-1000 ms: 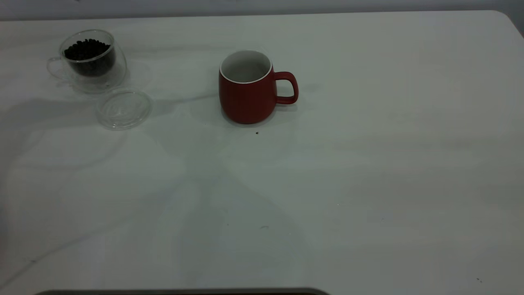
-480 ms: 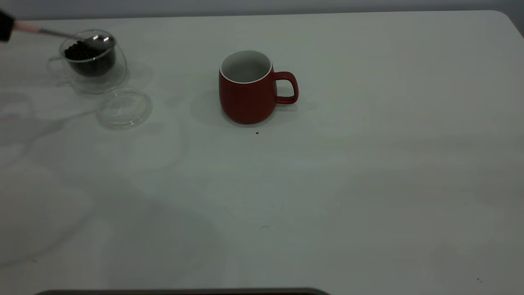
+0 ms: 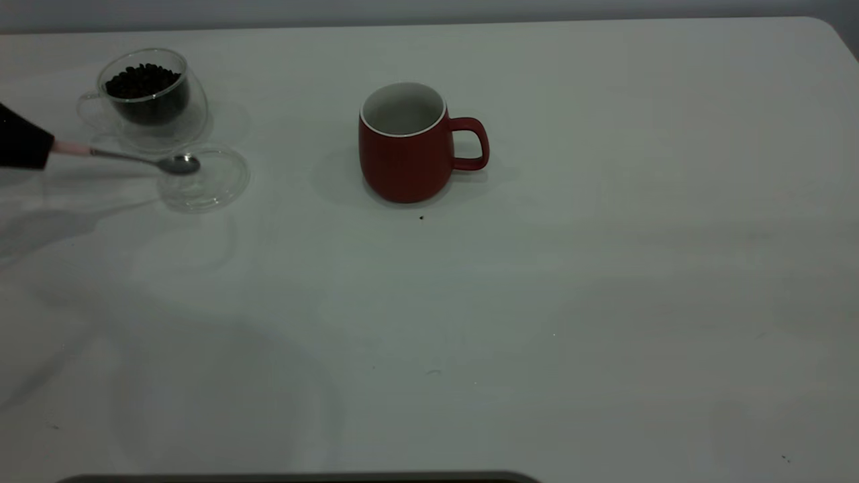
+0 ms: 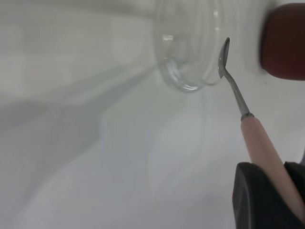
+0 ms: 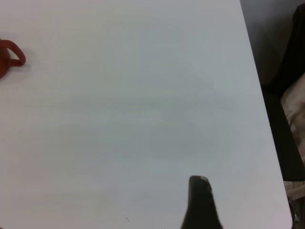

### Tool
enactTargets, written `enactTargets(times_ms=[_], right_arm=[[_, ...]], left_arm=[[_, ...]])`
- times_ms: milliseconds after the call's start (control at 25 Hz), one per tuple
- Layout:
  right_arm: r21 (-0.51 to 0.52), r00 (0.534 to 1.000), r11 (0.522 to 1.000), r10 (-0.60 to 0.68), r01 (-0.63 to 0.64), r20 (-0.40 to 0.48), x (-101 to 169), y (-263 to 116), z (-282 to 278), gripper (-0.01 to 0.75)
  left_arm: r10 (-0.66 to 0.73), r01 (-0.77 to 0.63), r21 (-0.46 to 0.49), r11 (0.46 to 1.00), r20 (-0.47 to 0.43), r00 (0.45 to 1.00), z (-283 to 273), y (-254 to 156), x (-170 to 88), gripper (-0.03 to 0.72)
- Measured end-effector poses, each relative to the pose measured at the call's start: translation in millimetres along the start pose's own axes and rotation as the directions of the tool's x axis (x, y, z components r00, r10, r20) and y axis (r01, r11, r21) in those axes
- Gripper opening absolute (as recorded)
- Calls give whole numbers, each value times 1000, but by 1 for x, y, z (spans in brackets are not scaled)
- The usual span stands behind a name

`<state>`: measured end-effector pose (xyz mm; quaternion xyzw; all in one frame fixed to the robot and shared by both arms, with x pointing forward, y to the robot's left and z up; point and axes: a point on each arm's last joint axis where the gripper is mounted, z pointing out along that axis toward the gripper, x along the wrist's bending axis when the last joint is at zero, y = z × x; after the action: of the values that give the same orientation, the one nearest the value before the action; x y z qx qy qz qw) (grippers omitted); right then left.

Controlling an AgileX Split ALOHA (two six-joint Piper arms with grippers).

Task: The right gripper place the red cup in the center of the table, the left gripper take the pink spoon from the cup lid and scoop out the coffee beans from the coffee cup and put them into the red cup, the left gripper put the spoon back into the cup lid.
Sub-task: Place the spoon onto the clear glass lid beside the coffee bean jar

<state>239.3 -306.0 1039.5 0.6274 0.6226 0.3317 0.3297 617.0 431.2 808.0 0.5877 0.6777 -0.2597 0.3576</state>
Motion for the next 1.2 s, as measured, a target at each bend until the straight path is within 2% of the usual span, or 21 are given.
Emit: enactTargets(times_ms=[520, 720, 920, 1040, 1200], right_arm=[[0, 1000, 1000, 0, 0, 0, 0, 0, 0, 579], [0, 1000, 1000, 0, 0, 0, 0, 0, 0, 579], [0, 1000, 1000, 0, 0, 0, 0, 0, 0, 579], [0, 1000, 1000, 0, 0, 0, 0, 0, 0, 579], [0, 1000, 1000, 0, 0, 0, 0, 0, 0, 579]], left_arm=[[6, -6, -18, 1000, -7, 1000, 30, 3, 8, 129], [-18, 18, -62, 998, 1, 1000, 32, 7, 10, 129], [-44, 45, -61, 997, 13, 999, 36, 5, 13, 132], [-47, 47, -64, 997, 8, 999, 36, 6, 14, 164], [-49, 48, -75, 996, -14, 999, 36, 6, 16, 263]])
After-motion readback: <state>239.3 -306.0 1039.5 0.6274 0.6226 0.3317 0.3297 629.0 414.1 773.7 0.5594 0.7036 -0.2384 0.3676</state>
